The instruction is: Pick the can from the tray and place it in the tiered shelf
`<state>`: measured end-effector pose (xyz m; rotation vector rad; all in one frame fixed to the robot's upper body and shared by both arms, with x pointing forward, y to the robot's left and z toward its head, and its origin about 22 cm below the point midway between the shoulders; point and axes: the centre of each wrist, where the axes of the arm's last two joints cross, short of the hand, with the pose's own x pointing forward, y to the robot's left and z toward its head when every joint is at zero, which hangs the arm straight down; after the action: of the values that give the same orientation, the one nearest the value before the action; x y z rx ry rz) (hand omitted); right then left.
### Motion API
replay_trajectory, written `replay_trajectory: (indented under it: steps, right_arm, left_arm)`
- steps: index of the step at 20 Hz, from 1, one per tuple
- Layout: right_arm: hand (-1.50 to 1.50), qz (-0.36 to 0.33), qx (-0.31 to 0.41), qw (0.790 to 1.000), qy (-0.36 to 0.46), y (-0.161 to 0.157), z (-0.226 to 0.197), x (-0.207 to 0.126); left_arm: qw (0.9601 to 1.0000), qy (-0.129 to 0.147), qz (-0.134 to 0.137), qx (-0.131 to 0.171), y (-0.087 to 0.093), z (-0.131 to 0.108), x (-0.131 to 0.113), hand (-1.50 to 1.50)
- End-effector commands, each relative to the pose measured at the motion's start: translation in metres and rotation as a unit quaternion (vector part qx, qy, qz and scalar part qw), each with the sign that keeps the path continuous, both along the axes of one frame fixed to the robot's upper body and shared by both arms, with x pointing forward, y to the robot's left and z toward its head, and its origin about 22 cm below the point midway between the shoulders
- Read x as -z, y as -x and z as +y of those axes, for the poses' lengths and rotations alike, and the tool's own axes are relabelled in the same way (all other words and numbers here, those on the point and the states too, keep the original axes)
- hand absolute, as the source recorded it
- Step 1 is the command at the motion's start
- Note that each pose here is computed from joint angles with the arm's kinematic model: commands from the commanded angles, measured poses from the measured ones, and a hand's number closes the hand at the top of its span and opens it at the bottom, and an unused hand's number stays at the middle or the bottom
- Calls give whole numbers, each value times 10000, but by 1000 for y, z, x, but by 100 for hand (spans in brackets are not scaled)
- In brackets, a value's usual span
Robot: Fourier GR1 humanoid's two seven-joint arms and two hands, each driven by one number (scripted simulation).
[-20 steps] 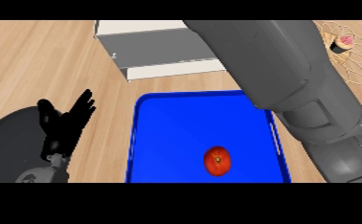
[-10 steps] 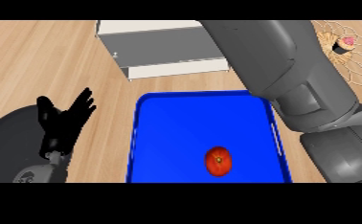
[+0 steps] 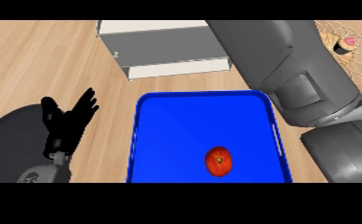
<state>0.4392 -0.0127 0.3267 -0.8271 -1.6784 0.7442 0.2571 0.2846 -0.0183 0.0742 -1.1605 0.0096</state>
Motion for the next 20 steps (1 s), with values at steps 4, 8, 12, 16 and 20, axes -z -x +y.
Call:
replay_trajectory:
  steps: [4,8,12,16,20]
  right_arm:
    - [150,-36,335,9949,-948,-7,-15,-3]
    - [-150,-91,429,9869,-1552,-8,-15,1]
    - [-150,-89,281,9698,-2421,1,-2,-11]
    - [-150,-164,259,9515,-3062,-8,-26,-8]
    - [-150,-443,499,9274,-3681,-9,-57,-36]
  left_arm:
    - [9997,15,237,33,-1,-6,1,0]
    - [9999,-3,154,-9,-16,10,-6,0]
    - [9998,-85,164,-64,5,5,5,0]
    - [9998,15,161,-112,5,11,12,0]
    - [9996,1,272,-52,11,13,7,0]
